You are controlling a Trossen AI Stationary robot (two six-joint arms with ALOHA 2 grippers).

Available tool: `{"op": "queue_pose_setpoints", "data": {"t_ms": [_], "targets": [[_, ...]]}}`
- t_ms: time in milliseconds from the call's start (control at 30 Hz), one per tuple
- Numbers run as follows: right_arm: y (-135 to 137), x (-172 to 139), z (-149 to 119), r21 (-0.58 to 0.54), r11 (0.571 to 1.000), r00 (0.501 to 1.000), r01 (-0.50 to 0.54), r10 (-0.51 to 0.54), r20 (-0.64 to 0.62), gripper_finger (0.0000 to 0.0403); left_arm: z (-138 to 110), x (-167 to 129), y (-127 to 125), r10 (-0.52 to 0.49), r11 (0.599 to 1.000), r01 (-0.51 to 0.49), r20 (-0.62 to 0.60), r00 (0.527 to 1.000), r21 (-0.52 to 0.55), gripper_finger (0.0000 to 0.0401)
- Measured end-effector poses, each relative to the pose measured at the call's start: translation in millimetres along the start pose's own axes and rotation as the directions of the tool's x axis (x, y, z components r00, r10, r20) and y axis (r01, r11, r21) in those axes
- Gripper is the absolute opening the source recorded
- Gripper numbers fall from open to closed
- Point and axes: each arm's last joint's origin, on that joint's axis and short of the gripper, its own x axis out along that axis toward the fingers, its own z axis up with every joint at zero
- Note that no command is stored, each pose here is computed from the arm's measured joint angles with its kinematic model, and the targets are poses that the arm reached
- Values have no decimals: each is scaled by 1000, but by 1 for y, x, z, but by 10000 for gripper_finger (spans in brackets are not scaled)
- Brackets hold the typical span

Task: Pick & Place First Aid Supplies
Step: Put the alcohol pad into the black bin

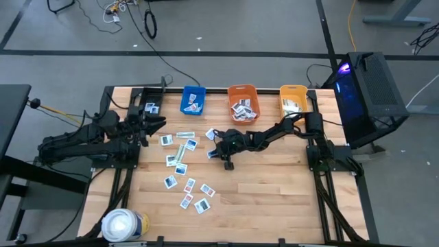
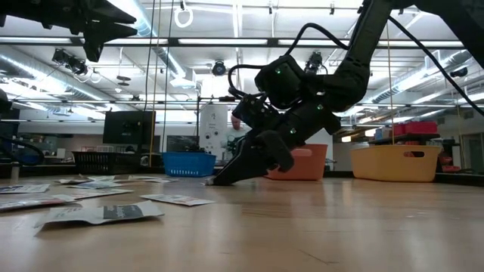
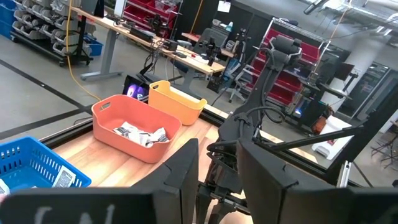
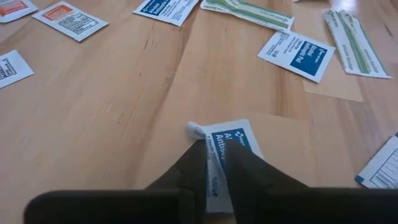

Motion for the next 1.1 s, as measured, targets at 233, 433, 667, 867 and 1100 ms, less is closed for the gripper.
{"op": "queue_pose_setpoints", "data": {"t_ms": [233, 433, 667, 867, 1100], "targets": [[0, -2, 2, 4, 1000, 1000, 4, -4, 0, 36, 0, 0, 0, 0, 1000, 0, 0, 1000, 0, 115], [-2, -13, 20, -9, 1000, 998, 14, -13, 55, 8, 1, 0, 0, -3, 1000, 3, 8, 1000, -1, 115], [-3, -37, 51, 19, 999, 987, 26, -28, 158, 9, 1, 0, 0, -3, 1000, 3, 8, 1000, -1, 115], [-4, -62, 80, 133, 991, 963, 8, -43, 265, 3, 3, 0, -1, -11, 999, 12, 26, 1000, -31, 115], [-4, -98, 114, 275, 960, 907, -53, -69, 416, 4, 14, 6, -7, -77, 995, 85, 127, 989, -55, 115]]}}
